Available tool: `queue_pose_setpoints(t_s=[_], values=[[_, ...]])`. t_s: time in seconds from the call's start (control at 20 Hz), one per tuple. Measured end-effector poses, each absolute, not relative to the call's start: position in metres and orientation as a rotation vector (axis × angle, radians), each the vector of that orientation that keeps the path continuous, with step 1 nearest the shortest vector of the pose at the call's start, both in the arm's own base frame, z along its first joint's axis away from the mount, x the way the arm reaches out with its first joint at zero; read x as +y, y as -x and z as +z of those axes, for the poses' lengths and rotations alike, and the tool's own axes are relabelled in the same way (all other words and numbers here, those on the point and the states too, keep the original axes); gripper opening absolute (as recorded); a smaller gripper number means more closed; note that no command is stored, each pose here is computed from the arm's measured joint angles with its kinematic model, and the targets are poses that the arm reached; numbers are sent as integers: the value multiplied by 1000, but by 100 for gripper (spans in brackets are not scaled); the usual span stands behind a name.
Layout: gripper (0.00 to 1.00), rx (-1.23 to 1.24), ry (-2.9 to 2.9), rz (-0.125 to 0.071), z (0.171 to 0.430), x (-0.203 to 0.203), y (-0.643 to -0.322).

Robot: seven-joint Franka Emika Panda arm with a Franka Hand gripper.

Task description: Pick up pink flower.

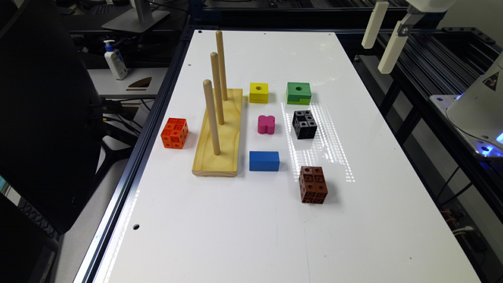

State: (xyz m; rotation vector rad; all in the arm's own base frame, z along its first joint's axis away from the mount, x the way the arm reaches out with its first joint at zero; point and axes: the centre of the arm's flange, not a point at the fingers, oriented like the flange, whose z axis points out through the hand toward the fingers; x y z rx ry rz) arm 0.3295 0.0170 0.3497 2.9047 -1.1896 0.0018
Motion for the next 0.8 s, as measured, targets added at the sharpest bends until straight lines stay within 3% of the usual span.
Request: queue_pose_setpoints(t_s=[0.8], values=[[100,-1192,-2908,15,353,17,-331]])
